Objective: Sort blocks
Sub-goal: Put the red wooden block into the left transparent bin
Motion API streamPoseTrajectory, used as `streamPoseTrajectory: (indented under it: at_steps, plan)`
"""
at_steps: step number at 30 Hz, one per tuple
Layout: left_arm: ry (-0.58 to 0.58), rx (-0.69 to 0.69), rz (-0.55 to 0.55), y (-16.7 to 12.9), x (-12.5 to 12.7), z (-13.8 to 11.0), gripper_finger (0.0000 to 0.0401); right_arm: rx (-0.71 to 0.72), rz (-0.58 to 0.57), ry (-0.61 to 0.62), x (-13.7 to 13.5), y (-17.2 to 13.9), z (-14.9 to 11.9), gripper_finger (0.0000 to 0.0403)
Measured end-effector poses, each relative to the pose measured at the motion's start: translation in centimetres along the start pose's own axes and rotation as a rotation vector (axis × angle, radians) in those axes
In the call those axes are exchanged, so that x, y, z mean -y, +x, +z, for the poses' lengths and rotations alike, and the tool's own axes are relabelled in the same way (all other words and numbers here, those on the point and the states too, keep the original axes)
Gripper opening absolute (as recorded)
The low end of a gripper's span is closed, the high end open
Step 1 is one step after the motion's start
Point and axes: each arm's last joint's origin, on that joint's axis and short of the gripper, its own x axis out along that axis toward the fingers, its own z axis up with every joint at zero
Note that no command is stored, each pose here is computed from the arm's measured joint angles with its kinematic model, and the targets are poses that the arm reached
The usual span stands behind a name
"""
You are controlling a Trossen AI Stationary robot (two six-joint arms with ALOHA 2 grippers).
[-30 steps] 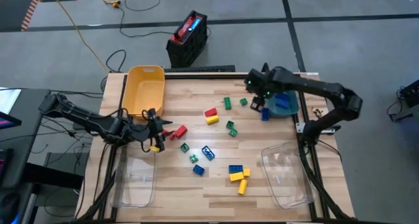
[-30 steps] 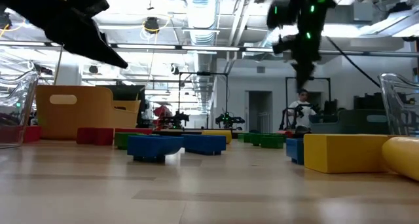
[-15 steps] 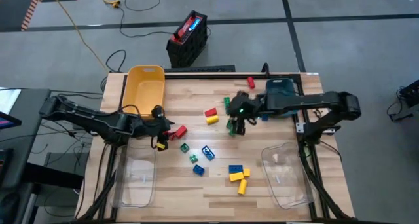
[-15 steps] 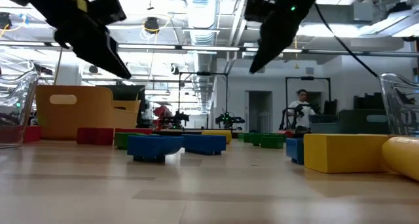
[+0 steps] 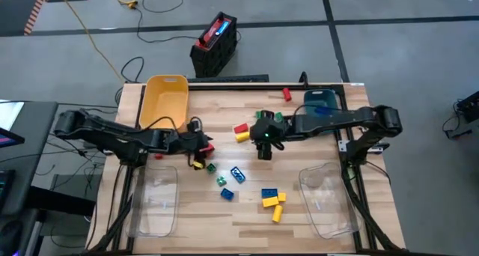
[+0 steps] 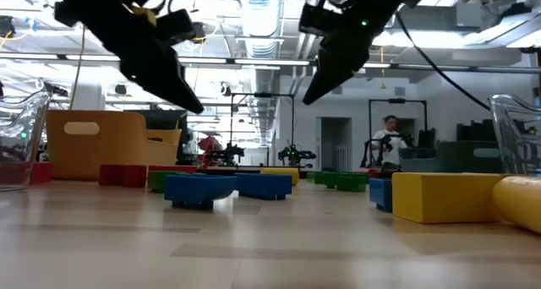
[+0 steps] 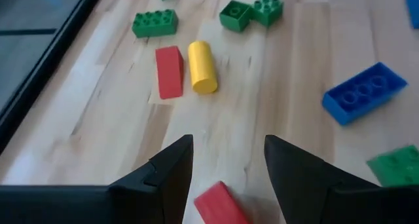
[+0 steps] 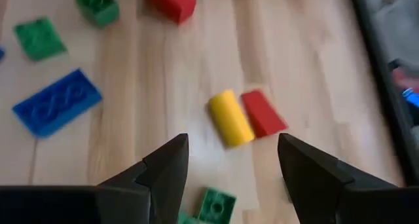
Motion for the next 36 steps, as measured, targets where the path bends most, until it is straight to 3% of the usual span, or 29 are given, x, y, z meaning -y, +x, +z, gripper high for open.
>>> streamPoseTrajectory:
  at_steps: [6, 11, 17, 24, 31, 36]
  plan:
    - [0.002, -0.036, 0.018, 2.8, -0.2, 1.7, 0.0185, 0.082, -0.062, 0.025, -1.1, -0.5, -2.0, 0.0249]
    - [-0.023, -0.027, -0.066, 5.7, -0.4, 2.4, 0.0185, 0.123, -0.125, 0.058, -1.2, -1.9, -2.7, 0.0249]
    - [-0.039, -0.057, -0.068, 8.7, -0.4, 2.9, 0.0185, 0.212, -0.186, 0.107, -1.8, -3.8, -3.5, 0.0249]
    - [0.012, -0.065, -0.058, 11.6, 0.1, 3.8, 0.0185, 0.336, -0.208, 0.142, -3.4, -3.1, -5.3, 0.0249]
    - [-0.016, -0.044, -0.019, 12.3, -1.3, 3.9, 0.0185, 0.355, -0.237, 0.141, -3.9, -3.6, -5.8, 0.0249]
    - [-0.06, -0.034, -0.057, 12.7, -2.6, 3.8, 0.0185, 0.357, -0.225, 0.138, -4.2, -3.7, -5.8, 0.0249]
